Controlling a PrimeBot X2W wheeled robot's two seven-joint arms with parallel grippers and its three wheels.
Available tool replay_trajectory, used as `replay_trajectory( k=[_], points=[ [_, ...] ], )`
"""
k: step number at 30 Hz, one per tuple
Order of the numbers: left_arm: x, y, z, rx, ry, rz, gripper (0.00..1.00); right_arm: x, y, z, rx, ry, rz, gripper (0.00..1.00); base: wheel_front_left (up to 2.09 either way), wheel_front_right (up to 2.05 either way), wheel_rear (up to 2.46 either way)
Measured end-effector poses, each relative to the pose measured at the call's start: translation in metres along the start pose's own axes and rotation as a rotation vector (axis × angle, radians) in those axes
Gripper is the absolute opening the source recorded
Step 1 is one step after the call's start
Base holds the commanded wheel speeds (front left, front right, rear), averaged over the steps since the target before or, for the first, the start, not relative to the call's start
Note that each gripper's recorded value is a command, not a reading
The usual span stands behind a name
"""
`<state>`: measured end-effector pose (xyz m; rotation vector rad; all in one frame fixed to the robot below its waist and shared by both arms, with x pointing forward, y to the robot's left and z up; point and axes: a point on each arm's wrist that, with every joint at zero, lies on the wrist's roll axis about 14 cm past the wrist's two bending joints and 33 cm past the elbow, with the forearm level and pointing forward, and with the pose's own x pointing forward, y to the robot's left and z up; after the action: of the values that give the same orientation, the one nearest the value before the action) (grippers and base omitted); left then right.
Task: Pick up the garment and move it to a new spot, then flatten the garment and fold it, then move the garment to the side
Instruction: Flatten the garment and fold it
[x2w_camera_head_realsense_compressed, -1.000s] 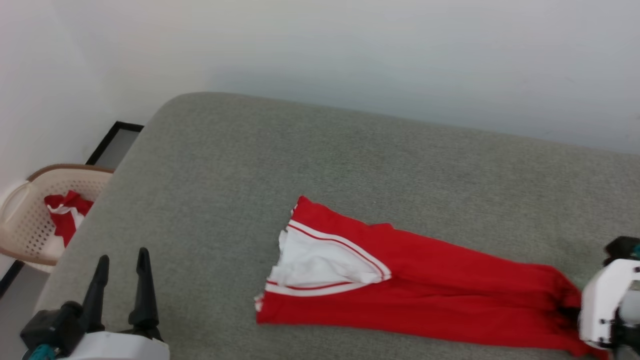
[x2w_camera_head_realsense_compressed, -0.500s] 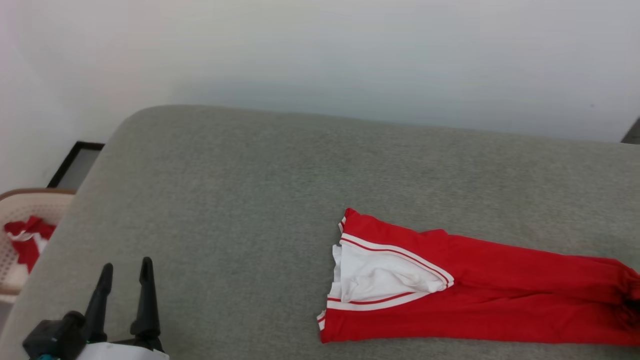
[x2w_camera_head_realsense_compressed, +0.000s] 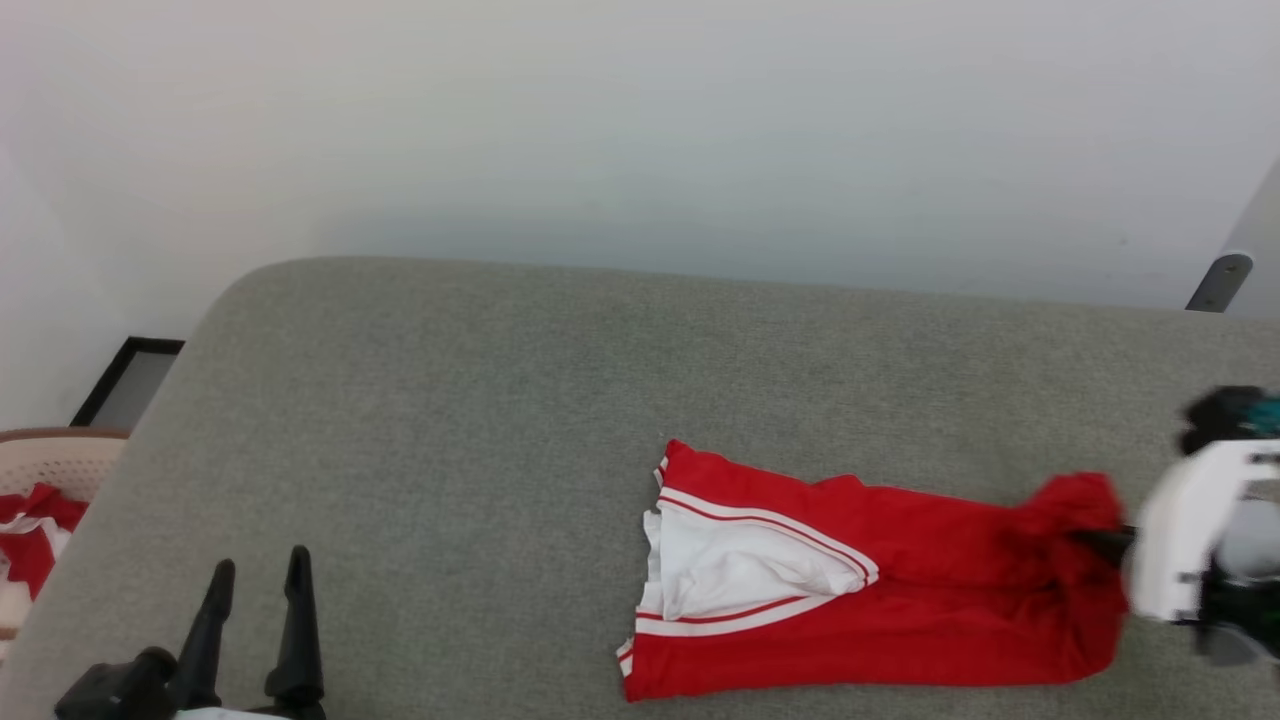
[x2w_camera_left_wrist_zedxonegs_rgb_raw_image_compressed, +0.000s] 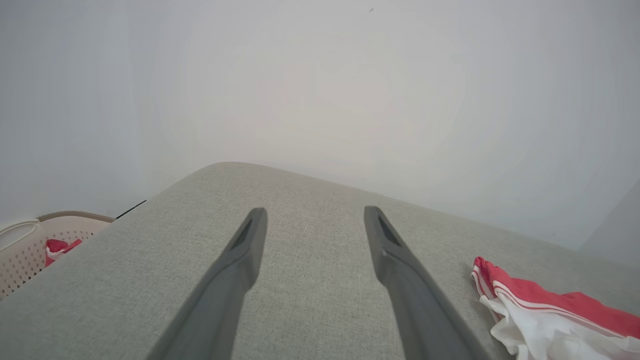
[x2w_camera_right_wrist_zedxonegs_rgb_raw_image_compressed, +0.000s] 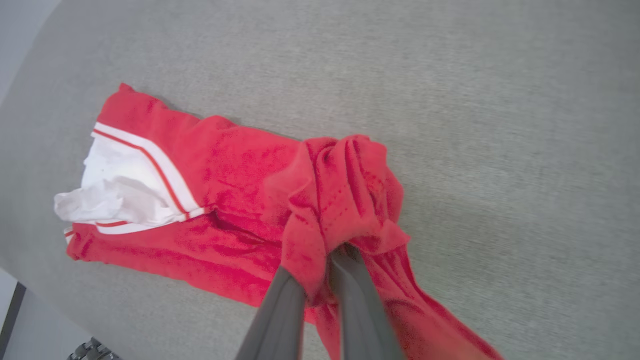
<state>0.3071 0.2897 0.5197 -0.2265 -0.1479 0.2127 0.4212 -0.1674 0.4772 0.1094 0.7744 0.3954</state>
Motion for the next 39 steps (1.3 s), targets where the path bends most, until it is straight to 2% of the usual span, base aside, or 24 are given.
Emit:
replay_trajectory(
  k=[9, 18, 19, 20, 21, 22, 30, 39],
  points=[
    [-0.005, -0.001, -0.004, -0.017, 0.004, 0.006, 1.00, 0.036, 0.111, 0.017, -0.075, -0.047, 0.214, 0.00, 0.00, 0.00, 0.00],
    [-0.007, 0.000, -0.004, -0.031, 0.005, 0.022, 1.00, 0.078, 0.169, 0.011, -0.143, -0.003, 0.256, 0.00, 0.00, 0.00, 0.00],
    [-0.007, 0.001, -0.004, -0.032, 0.005, 0.027, 1.00, 0.082, 0.173, 0.010, -0.154, 0.005, 0.258, 0.20, 0.00, 0.00, 0.00],
    [-0.008, 0.003, -0.004, -0.034, 0.006, 0.034, 1.00, 0.085, 0.178, 0.010, -0.160, 0.005, 0.263, 0.45, 0.00, 0.00, 0.00],
    [-0.008, 0.005, -0.005, -0.036, 0.007, 0.042, 1.00, 0.088, 0.184, 0.012, -0.166, 0.001, 0.272, 0.96, 0.00, 0.00, 0.00],
    [-0.009, 0.007, -0.005, -0.034, 0.009, 0.049, 1.00, 0.090, 0.191, 0.013, -0.169, 0.001, 0.285, 1.00, 0.00, 0.00, 0.00],
    [-0.008, 0.015, -0.008, -0.040, 0.021, 0.071, 1.00, 0.091, 0.215, 0.019, -0.181, -0.014, 0.343, 1.00, 0.00, 0.00, 0.00],
    [0.008, -0.004, -0.008, -0.048, 0.020, -0.003, 1.00, 0.063, 0.190, 0.051, -0.156, -0.165, 0.329, 1.00, 0.00, 0.00, 0.00]
  ],
)
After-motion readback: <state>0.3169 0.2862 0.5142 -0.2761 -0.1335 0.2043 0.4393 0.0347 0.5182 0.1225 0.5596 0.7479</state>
